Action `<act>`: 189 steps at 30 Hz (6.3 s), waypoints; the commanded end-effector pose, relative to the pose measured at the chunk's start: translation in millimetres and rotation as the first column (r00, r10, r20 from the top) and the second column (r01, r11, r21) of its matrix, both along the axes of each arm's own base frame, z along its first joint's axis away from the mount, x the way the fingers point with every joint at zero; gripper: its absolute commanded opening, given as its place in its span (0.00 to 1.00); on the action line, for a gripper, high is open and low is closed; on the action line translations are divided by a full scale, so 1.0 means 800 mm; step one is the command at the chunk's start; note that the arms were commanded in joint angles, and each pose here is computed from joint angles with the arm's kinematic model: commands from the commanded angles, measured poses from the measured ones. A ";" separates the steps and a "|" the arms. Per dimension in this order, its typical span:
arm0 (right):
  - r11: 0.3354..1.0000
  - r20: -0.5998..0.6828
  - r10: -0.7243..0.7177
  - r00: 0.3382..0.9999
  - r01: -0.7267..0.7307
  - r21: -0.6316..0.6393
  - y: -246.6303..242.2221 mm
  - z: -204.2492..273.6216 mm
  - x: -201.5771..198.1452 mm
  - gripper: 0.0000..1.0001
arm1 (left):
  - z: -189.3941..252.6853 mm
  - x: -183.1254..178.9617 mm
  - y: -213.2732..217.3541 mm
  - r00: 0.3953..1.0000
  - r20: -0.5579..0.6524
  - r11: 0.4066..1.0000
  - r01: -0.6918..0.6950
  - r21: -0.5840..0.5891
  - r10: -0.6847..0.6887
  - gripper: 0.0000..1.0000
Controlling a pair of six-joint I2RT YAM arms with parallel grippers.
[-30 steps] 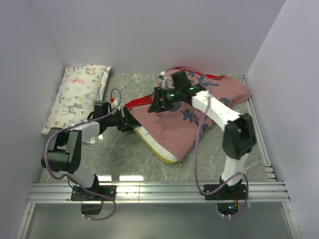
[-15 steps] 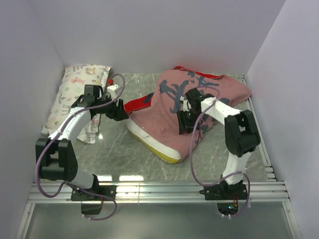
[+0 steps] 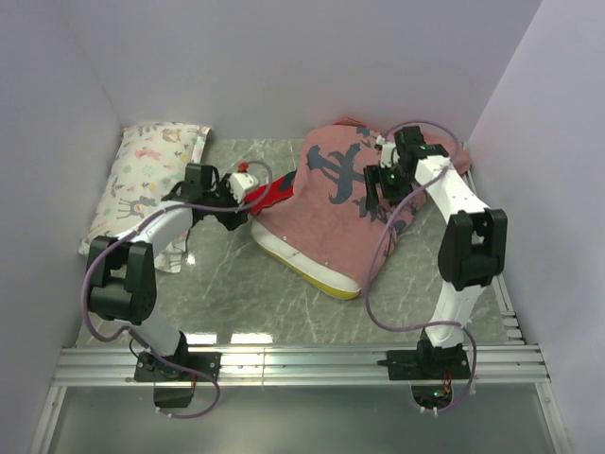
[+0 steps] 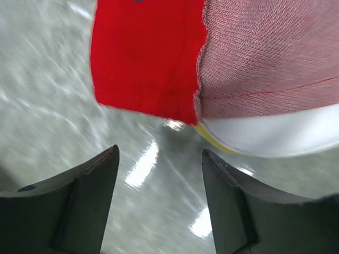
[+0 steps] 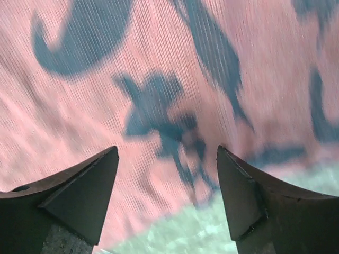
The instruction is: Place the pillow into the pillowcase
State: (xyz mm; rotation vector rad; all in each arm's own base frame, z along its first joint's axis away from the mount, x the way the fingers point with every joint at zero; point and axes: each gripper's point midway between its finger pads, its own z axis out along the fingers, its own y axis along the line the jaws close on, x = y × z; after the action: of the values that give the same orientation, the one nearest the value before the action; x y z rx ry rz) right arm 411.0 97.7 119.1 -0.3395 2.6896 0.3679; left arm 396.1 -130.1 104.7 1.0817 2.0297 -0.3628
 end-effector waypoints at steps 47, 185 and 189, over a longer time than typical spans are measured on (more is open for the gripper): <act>0.911 0.098 0.412 0.906 -0.412 -0.022 0.013 0.024 -0.145 0.74 | -0.055 -0.077 -0.111 0.802 -0.587 0.925 -0.137 -0.355 -0.106 0.01; 0.940 0.920 0.212 0.330 0.190 -0.285 -0.044 0.459 -0.125 0.00 | 0.258 -0.154 -0.206 0.963 0.248 0.881 0.020 -0.472 0.111 0.74; 0.943 0.925 0.205 0.321 0.188 -0.275 -0.036 0.464 -0.123 0.00 | 0.254 -0.168 -0.259 0.963 0.263 0.876 0.074 -0.477 0.062 0.76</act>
State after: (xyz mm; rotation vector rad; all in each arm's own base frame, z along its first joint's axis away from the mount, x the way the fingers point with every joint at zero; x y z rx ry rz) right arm 316.9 65.6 443.8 -0.5744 1.6169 -0.3254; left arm 242.9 -323.6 274.2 0.8544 1.6964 -0.7216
